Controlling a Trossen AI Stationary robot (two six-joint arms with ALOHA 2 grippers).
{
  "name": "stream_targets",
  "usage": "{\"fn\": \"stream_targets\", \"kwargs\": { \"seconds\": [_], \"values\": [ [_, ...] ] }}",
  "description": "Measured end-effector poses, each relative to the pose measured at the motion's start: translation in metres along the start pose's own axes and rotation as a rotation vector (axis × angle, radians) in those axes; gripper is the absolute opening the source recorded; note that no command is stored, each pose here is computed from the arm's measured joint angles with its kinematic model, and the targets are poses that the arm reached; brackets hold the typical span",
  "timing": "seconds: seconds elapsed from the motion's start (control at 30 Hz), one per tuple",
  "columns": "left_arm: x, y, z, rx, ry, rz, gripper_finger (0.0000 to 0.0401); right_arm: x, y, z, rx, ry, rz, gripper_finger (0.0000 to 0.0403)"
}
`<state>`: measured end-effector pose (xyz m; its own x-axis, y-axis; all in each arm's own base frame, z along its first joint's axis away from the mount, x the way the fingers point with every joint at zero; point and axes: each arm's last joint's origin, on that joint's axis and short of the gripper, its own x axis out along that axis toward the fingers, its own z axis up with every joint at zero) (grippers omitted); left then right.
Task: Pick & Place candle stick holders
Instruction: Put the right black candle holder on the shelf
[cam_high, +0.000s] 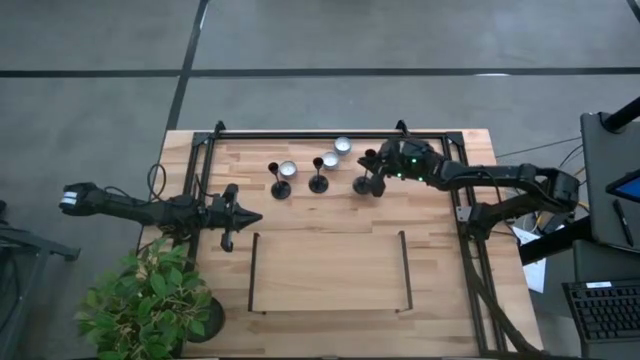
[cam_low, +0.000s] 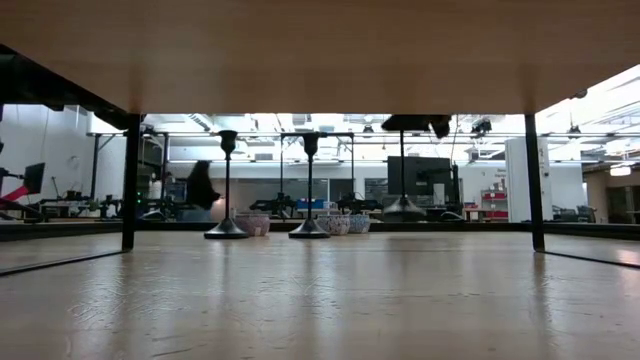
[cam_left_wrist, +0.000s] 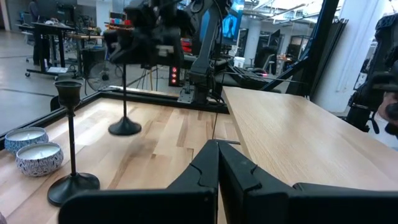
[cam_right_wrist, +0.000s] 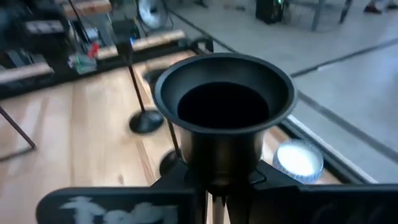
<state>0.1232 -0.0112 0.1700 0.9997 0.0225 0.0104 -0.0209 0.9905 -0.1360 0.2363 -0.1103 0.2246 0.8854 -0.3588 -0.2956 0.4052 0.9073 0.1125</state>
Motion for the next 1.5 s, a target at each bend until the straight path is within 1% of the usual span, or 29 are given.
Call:
{"fn": "stream_targets", "kwargs": {
  "seconds": [0.07,0.2,0.3,0.53,0.67,0.77,0.9,1.1,1.27,1.3,1.43,1.5],
  "values": [
    [0.0,0.0,0.0,0.0,0.0,0.0,0.0,-0.009,0.003,0.008,0.005,-0.04,0.027,0.0022],
    [0.0,0.0,0.0,0.0,0.0,0.0,0.0,-0.032,0.012,0.028,0.003,-0.139,0.126,0.0022],
    [0.0,0.0,0.0,0.0,0.0,0.0,0.0,-0.048,0.02,0.04,0.0,-0.172,0.172,0.0022],
    [0.0,0.0,0.0,0.0,0.0,0.0,0.0,-0.086,0.051,0.075,-0.04,-0.158,0.296,0.0022],
    [0.0,0.0,0.0,0.0,0.0,0.0,0.0,-0.104,0.075,0.093,-0.118,-0.155,0.405,0.0022],
    [0.0,0.0,0.0,0.0,0.0,0.0,0.0,-0.114,0.089,0.099,-0.171,-0.131,0.474,0.0022],
    [0.0,0.0,0.0,0.0,0.0,0.0,0.0,-0.121,0.104,0.097,-0.199,-0.106,0.549,0.0022],
    [0.0,0.0,0.0,0.0,0.0,0.0,0.0,-0.129,0.126,0.087,-0.226,-0.062,0.678,0.0022],
    [0.0,0.0,0.0,0.0,0.0,0.0,0.0,-0.131,0.141,0.075,-0.253,-0.001,0.744,0.0022],
    [0.0,0.0,0.0,0.0,0.0,0.0,0.0,-0.13,0.143,0.073,-0.257,0.011,0.745,0.0022],
    [0.0,0.0,0.0,0.0,0.0,0.0,0.0,-0.123,0.147,0.06,-0.267,0.107,0.672,0.0022],
    [0.0,0.0,0.0,0.0,0.0,0.0,0.0,-0.12,0.149,0.059,-0.266,0.113,0.668,0.0022]
  ]
}}
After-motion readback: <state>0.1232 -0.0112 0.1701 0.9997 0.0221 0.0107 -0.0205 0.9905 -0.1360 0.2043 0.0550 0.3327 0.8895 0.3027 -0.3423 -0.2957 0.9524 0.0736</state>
